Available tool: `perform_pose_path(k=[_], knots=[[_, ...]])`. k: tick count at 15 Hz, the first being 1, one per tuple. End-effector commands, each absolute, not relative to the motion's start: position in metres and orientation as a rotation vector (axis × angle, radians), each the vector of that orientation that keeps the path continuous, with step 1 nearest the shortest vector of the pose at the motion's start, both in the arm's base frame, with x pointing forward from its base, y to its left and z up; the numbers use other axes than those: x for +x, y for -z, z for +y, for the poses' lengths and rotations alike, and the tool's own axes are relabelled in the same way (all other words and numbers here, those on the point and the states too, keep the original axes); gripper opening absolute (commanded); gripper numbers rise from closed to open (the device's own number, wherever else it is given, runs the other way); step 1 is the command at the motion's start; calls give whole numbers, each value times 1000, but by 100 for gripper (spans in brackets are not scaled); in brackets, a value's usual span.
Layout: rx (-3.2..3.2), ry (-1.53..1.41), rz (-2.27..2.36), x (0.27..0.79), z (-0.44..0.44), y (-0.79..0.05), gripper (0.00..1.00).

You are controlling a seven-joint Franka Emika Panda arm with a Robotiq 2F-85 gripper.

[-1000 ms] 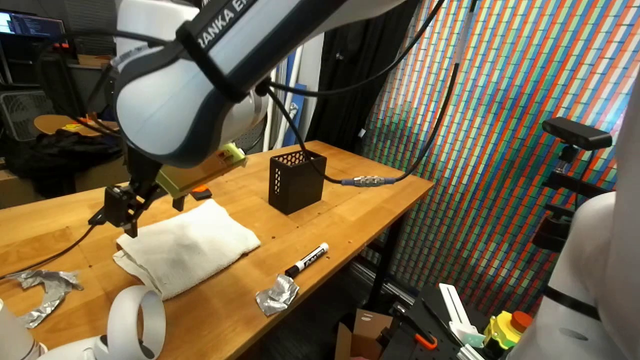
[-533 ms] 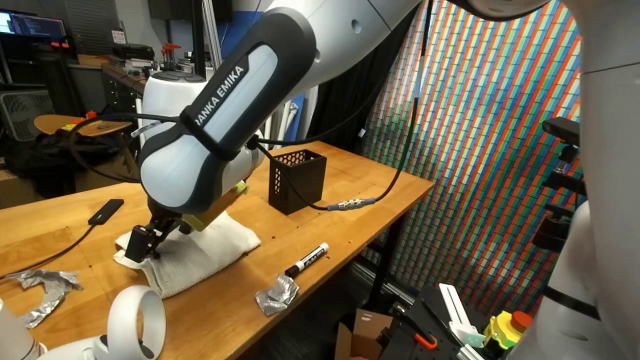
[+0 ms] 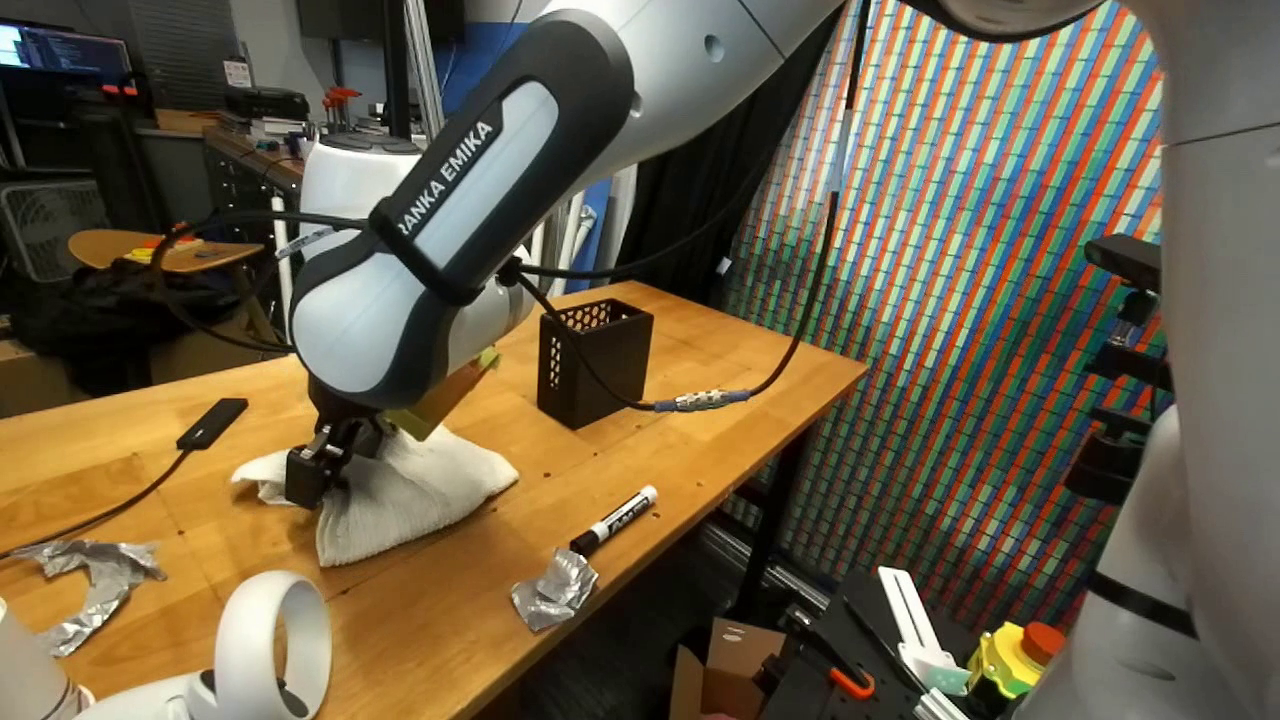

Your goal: Put the towel inside the black box

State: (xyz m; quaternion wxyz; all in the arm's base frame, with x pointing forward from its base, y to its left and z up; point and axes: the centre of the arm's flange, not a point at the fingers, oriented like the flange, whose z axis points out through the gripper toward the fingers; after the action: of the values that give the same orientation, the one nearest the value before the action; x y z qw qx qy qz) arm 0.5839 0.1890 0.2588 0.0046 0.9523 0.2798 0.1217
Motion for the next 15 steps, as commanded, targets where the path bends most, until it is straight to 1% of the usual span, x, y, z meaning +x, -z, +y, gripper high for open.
perform_pose_path(k=[1, 2, 3, 5, 7, 12, 15], knots=[[2970, -408, 871, 582, 173, -303, 5], [2970, -413, 858, 582, 169, -314, 1], [2964, -423, 841, 582, 164, -326, 0], [2965, -426, 803, 585, 149, -349, 3], [2969, -431, 764, 591, 125, -373, 3], [2967, -499, 637, 614, 29, -432, 3], [2936, -424, 566, 619, -30, -448, 3]])
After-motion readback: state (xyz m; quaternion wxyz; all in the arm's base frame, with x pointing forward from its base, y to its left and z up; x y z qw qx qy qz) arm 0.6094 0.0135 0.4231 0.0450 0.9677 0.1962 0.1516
